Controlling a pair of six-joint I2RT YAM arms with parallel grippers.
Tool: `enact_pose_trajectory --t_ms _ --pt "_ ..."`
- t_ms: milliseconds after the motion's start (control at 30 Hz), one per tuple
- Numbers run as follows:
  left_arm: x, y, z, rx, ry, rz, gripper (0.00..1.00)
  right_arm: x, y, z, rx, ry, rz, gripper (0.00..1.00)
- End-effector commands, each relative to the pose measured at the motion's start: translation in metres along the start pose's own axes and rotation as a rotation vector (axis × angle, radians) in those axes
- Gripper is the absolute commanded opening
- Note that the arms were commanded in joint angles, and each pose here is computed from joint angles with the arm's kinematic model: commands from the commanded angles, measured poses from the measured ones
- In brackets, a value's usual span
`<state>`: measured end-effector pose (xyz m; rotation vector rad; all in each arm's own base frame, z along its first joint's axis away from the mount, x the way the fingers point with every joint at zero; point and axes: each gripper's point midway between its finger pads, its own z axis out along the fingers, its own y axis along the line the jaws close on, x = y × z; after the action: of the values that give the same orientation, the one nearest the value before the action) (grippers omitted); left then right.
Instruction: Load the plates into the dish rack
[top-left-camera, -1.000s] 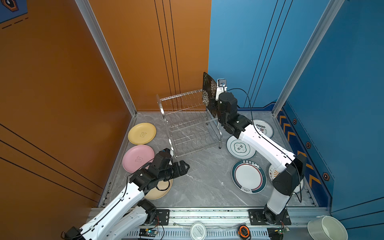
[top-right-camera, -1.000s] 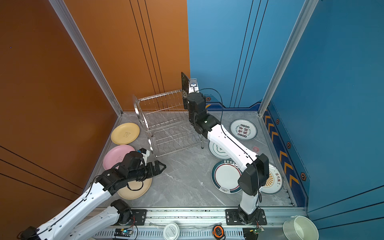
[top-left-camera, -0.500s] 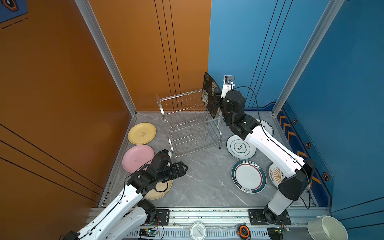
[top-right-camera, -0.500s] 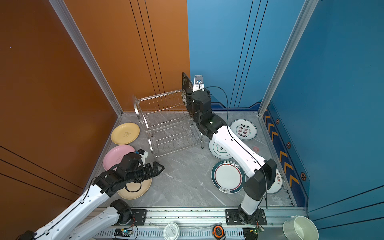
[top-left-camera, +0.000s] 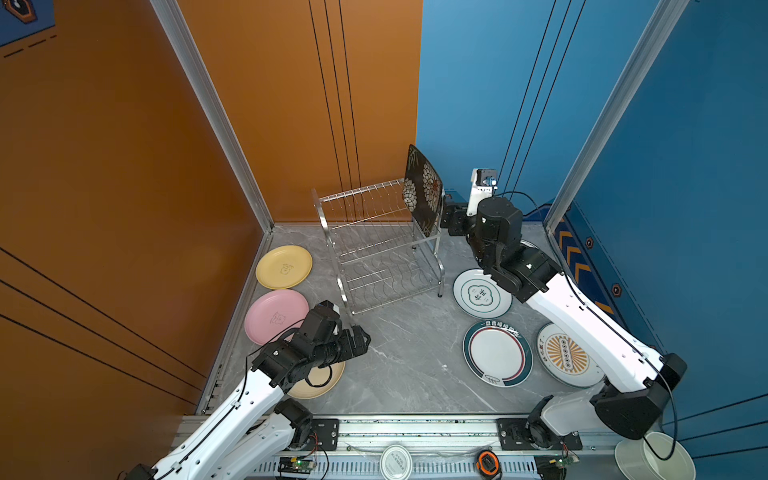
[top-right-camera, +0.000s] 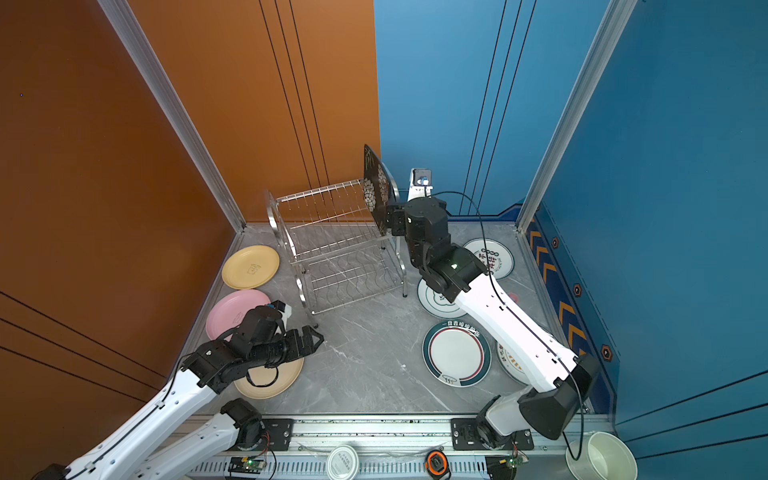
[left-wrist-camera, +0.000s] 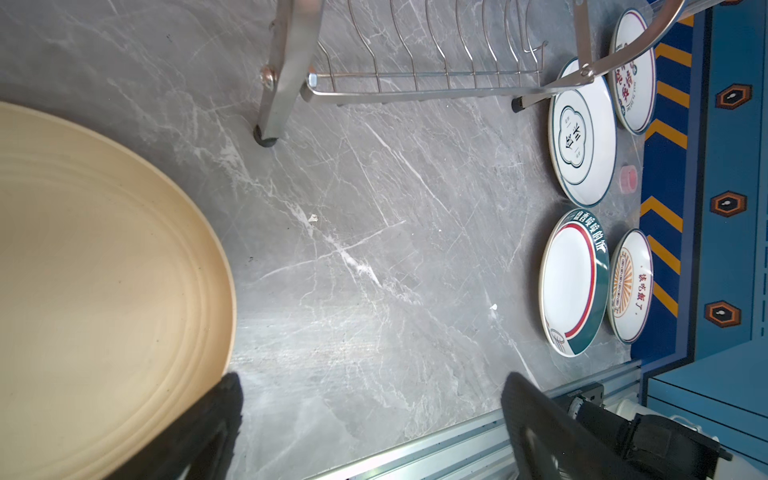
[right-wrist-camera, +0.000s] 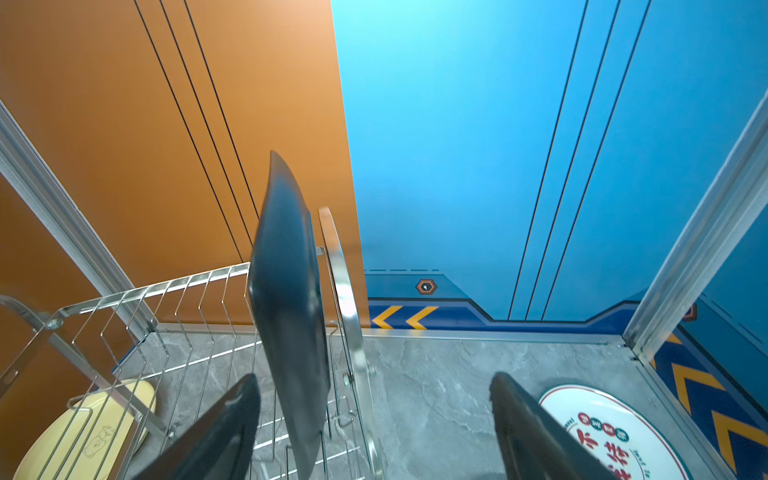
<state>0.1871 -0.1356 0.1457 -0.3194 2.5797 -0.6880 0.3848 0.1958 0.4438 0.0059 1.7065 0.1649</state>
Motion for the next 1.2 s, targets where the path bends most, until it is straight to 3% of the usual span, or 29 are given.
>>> enact_pose_trajectory --t_ms 0,267,533,800,1167 --pt "-0.006 0.002 -0.005 -0.029 -0.018 0.022 0.98 0.036 -0.015 -0.022 -0.001 0.122 0.043 0.89" --pt "-0.005 -0.006 -0.002 -0.015 0.020 0.058 0.98 0.120 -0.070 -0.067 0.072 0.315 0.144 0.93" --pt "-0.001 -0.006 0.000 -0.009 0.039 0.063 0.98 0.198 -0.126 -0.076 0.160 0.547 0.285 0.95" --pt "0.002 -0.008 0.004 0.014 0.036 0.057 0.98 0.248 -0.169 -0.075 0.239 0.696 0.407 0.95" --pt "0.008 -0.010 0.011 0.042 0.052 0.059 0.98 0.303 -0.202 -0.073 0.341 0.862 0.454 0.96"
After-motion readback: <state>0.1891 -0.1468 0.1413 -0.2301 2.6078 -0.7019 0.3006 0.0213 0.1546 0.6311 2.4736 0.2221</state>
